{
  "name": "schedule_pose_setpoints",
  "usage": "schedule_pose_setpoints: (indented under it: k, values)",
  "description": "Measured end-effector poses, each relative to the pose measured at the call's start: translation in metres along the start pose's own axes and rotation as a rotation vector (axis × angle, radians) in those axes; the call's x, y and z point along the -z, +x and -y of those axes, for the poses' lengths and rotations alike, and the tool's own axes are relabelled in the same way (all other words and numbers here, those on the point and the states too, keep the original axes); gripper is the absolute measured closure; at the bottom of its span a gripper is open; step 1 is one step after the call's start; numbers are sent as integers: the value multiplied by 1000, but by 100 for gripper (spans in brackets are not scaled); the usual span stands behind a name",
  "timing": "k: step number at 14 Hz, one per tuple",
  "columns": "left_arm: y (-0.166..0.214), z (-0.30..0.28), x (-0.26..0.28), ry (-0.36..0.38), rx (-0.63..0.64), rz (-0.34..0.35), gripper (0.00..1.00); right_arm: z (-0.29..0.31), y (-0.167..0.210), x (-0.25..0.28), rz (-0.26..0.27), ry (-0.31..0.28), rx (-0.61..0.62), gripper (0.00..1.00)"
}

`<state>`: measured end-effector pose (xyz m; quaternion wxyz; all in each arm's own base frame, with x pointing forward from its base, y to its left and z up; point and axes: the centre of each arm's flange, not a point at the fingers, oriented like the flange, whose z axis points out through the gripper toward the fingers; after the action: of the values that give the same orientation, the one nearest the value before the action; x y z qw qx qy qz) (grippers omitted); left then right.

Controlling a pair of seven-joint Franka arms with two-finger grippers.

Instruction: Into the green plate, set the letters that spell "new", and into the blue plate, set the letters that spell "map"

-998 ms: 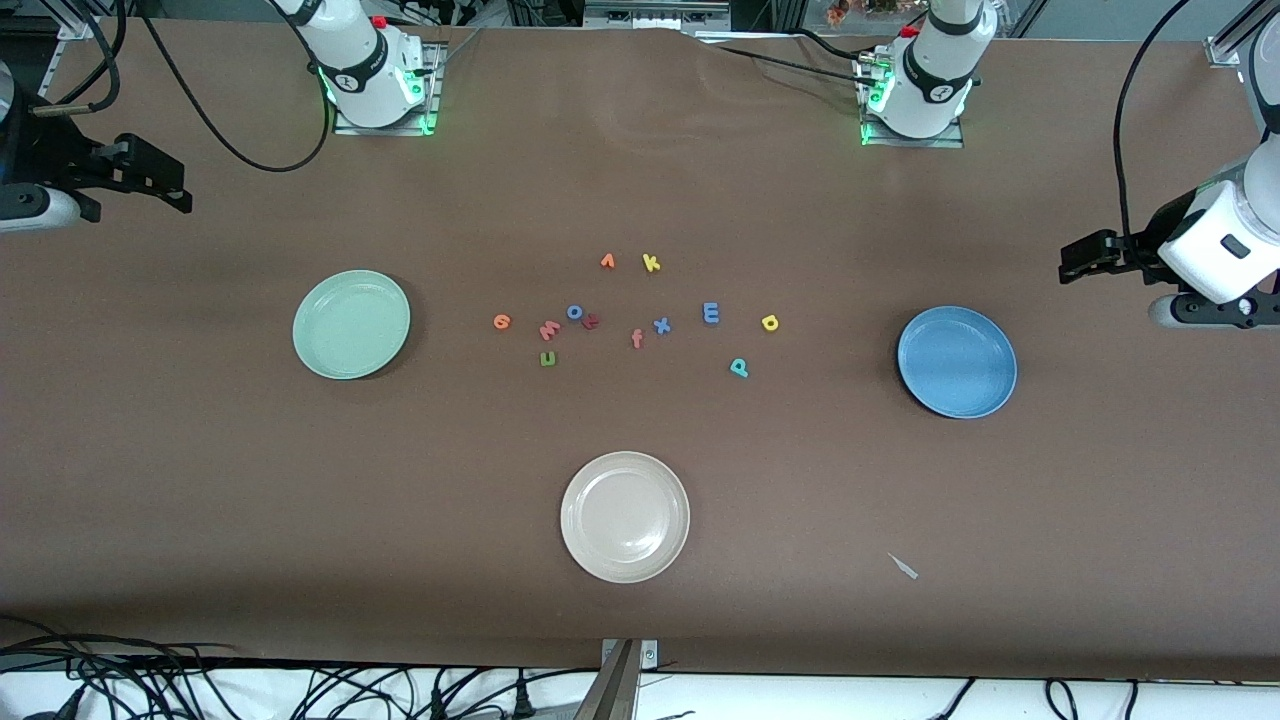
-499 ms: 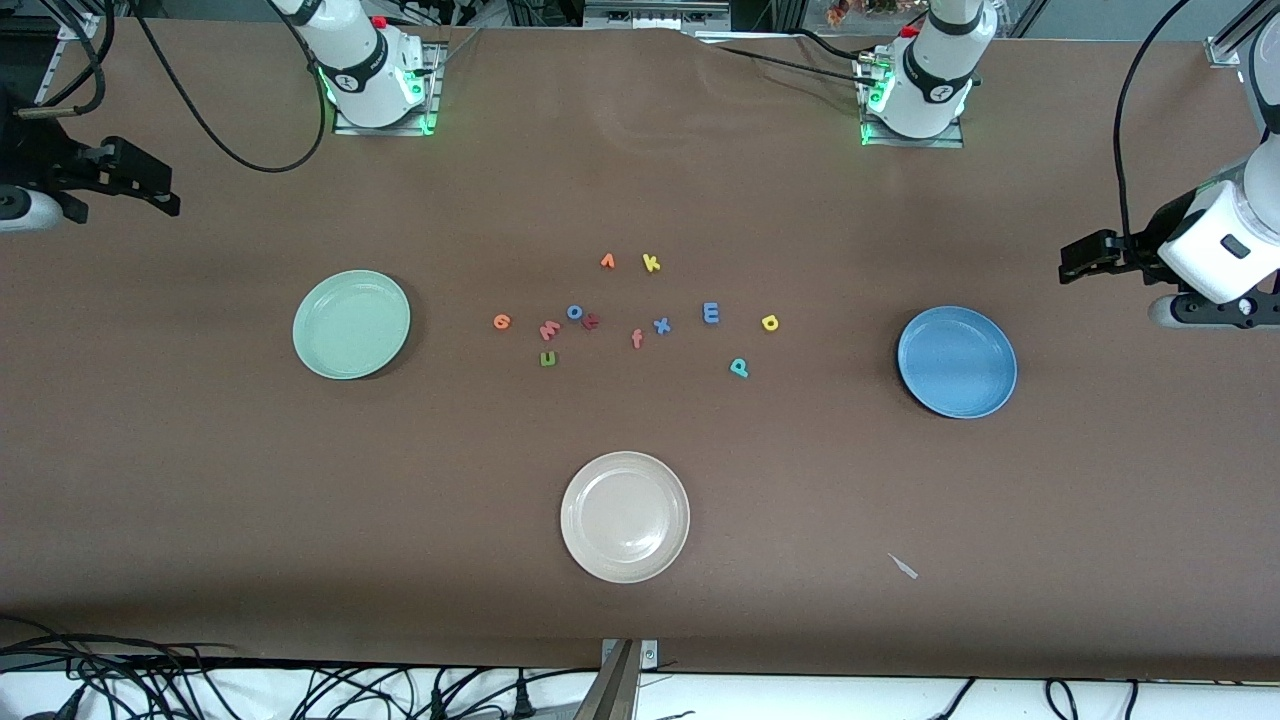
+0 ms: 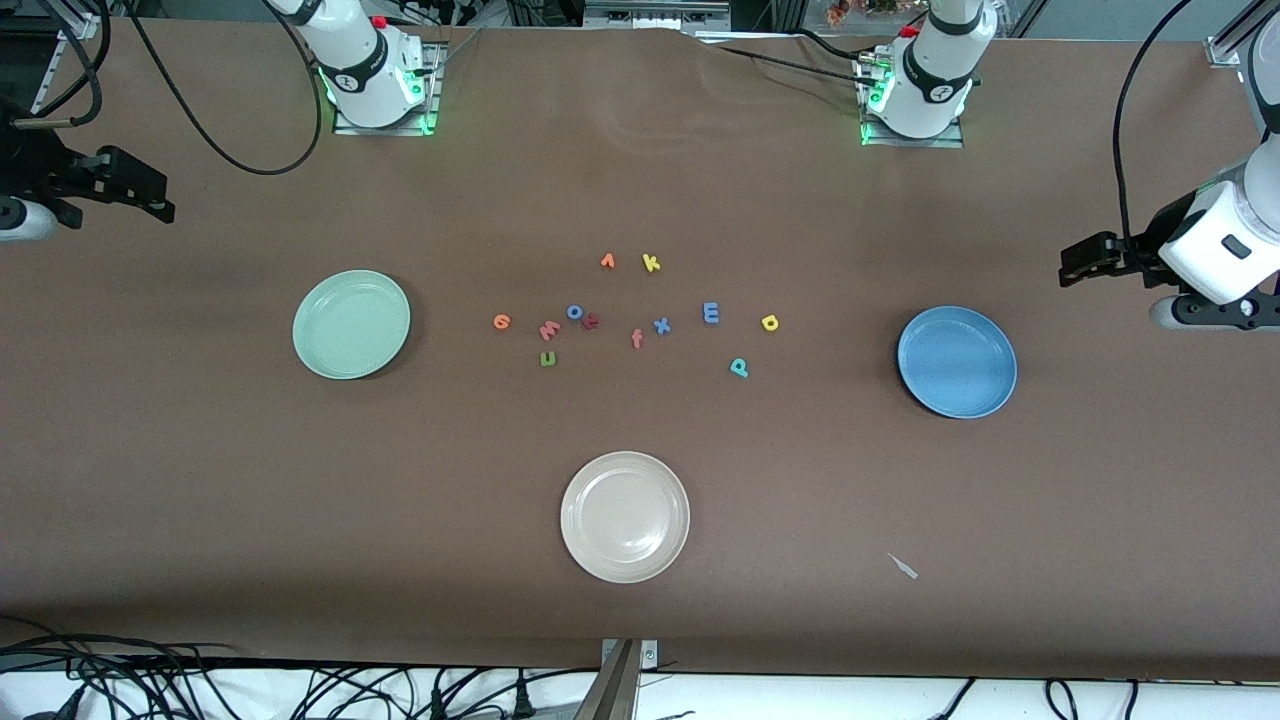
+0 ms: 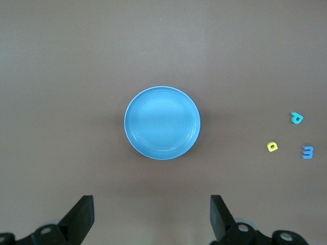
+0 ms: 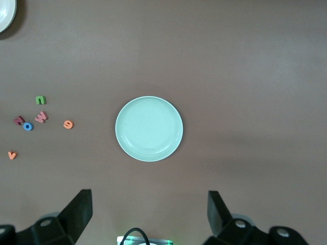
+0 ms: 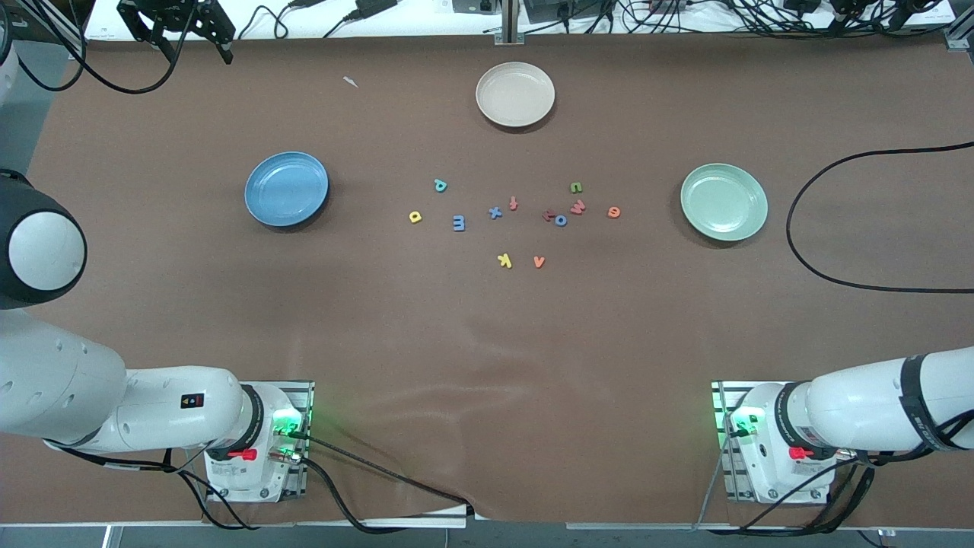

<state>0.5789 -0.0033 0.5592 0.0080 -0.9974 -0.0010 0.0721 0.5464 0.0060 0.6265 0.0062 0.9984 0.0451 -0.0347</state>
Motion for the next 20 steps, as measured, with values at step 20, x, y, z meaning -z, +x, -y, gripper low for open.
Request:
schedule_pose_setpoints:
  k: [20]
  values:
    - [0,-1,0,0,-2,-1,0,11,6,-18,52,0,21,0]
